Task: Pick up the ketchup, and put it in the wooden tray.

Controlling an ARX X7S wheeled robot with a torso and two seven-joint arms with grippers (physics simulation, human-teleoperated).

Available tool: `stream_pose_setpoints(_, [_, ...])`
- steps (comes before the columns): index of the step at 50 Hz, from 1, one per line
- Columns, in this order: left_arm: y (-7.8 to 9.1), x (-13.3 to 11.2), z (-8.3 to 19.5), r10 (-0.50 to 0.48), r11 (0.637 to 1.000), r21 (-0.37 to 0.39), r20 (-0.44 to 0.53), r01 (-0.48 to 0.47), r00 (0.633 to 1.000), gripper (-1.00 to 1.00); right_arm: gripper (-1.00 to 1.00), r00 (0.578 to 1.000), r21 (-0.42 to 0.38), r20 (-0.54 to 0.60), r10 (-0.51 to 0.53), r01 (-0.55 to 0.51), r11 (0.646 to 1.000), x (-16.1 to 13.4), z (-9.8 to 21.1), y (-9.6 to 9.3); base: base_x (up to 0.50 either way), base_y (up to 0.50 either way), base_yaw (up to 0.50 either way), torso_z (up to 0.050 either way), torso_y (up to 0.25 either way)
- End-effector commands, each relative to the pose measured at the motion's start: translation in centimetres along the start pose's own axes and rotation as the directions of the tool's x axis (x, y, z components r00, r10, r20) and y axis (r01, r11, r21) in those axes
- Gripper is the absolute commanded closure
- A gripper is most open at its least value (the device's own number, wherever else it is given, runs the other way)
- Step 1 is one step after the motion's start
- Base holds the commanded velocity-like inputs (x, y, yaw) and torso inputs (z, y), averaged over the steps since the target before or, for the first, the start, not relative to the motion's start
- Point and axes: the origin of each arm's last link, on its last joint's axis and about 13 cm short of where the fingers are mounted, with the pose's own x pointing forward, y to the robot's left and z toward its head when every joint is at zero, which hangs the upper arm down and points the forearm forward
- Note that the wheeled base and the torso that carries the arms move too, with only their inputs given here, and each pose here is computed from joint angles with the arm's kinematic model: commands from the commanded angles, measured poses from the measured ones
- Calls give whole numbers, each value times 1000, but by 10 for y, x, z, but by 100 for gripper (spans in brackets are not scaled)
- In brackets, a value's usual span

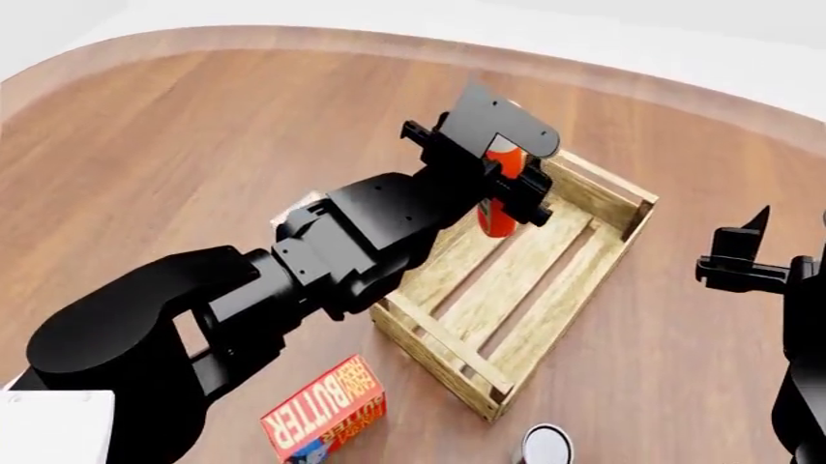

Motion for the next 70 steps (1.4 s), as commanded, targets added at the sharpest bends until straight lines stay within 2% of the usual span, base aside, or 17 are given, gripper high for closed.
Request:
stream_pose_setpoints(1, [-2, 1, 4, -1, 1000, -10, 25, 1, 1000, 100, -100, 1000, 1, -4, -10, 10, 1000, 0, 0, 0, 0, 0, 0, 0, -146])
stream_pose_setpoints(46, [-2, 1, 5, -41, 999, 19, 82, 40, 996, 100, -100, 999, 5, -21, -42, 42, 999, 0, 0, 0, -1, 0, 0, 0, -149])
stream_pose_setpoints(60, [-7, 1, -1, -66, 992, 115, 101, 54, 993, 100, -100, 999, 7, -21, -48, 48, 999, 0, 0, 0, 0, 0, 0, 0, -30])
stream_pose_setpoints(70, [-18, -1, -4, -59, 992, 119, 80, 49, 995, 100, -100, 998, 11, -26, -54, 54, 998, 0, 0, 0, 0, 0, 0, 0, 0])
